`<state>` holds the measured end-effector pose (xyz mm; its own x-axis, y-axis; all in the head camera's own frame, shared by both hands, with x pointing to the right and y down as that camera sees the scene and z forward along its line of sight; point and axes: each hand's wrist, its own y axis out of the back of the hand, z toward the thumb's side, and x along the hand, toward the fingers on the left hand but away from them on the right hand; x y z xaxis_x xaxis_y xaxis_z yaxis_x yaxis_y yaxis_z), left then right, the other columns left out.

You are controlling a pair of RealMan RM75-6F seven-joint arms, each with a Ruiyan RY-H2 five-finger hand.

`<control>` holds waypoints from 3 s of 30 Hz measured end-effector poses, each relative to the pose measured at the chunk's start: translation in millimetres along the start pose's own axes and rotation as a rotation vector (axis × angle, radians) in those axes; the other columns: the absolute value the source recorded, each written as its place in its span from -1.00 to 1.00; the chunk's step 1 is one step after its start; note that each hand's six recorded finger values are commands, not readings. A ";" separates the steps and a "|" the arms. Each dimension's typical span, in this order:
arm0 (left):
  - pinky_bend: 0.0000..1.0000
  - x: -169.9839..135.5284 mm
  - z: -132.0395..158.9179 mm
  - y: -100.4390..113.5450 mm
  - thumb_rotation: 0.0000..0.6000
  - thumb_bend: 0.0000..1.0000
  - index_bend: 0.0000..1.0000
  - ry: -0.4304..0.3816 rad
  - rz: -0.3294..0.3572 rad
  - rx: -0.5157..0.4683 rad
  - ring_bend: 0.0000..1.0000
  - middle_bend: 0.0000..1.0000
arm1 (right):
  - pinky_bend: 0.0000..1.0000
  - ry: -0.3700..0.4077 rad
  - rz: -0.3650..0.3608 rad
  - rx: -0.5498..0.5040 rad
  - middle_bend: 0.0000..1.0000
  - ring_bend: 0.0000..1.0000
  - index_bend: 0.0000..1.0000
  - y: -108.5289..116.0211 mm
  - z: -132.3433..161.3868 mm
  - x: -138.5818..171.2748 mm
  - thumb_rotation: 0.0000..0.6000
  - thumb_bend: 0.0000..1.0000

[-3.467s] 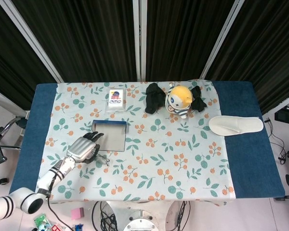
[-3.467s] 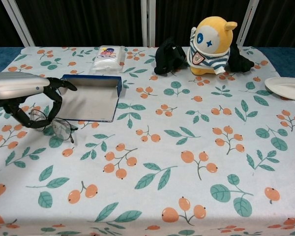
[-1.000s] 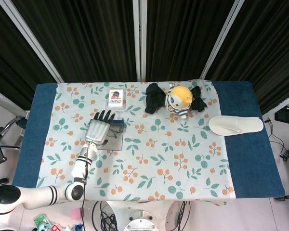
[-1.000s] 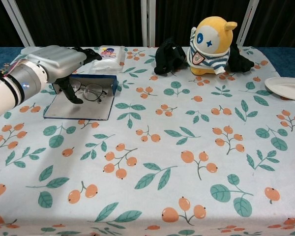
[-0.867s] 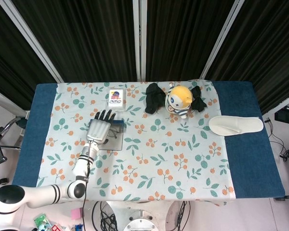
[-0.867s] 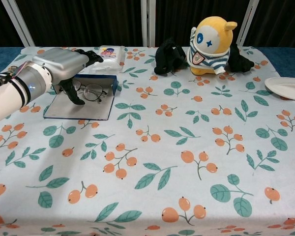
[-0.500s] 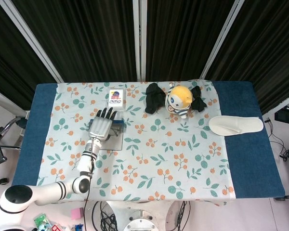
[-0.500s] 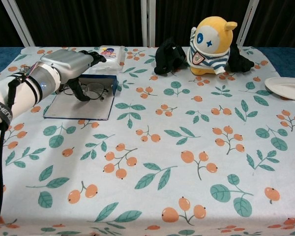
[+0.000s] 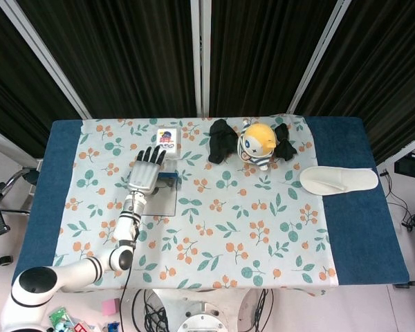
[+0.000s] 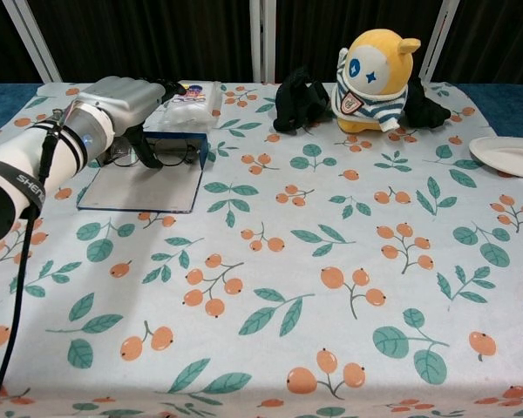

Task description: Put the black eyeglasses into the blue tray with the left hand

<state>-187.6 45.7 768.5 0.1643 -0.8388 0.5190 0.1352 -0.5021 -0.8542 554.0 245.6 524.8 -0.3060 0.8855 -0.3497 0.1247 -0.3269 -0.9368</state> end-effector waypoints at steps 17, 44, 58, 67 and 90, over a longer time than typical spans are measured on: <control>-0.77 -116.5 -18.9 3.4 1.00 -0.73 -0.82 -0.128 -0.175 0.080 -1.00 -1.00 | -1.00 -0.007 -0.005 -0.001 -1.00 -1.00 -1.00 -0.6 -3.5 -1.0 1.00 -0.53; -0.77 -90.7 -23.0 -15.2 1.00 -0.69 -0.73 -0.073 -0.194 0.016 -1.00 -1.00 | -1.00 -0.007 -0.005 0.014 -1.00 -1.00 -1.00 1.3 0.8 1.4 1.00 -0.53; -0.77 -86.6 -23.9 -15.9 1.00 -0.67 -0.71 -0.071 -0.204 0.017 -1.00 -1.00 | -1.00 -0.003 0.001 0.025 -1.00 -1.00 -1.00 -0.8 5.7 0.6 1.00 -0.53; -0.77 -82.4 -25.7 -26.4 1.00 -0.40 -0.54 -0.057 -0.225 0.028 -1.00 -1.00 | -1.00 -0.009 0.004 0.023 -1.00 -1.00 -1.00 -1.2 2.9 1.0 1.00 -0.53; -0.77 -72.9 -34.3 -26.4 1.00 -0.03 -0.18 -0.005 -0.089 0.020 -1.00 -1.00 | -1.00 -0.015 0.013 0.030 -1.00 -1.00 -1.00 -4.0 2.4 0.4 1.00 -0.53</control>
<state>-236.7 112.9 752.2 0.1552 -0.7898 0.5934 0.1687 -0.5707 -0.8036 551.1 246.5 528.4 -0.3183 0.8762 -0.3618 0.1003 -0.3484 -0.9320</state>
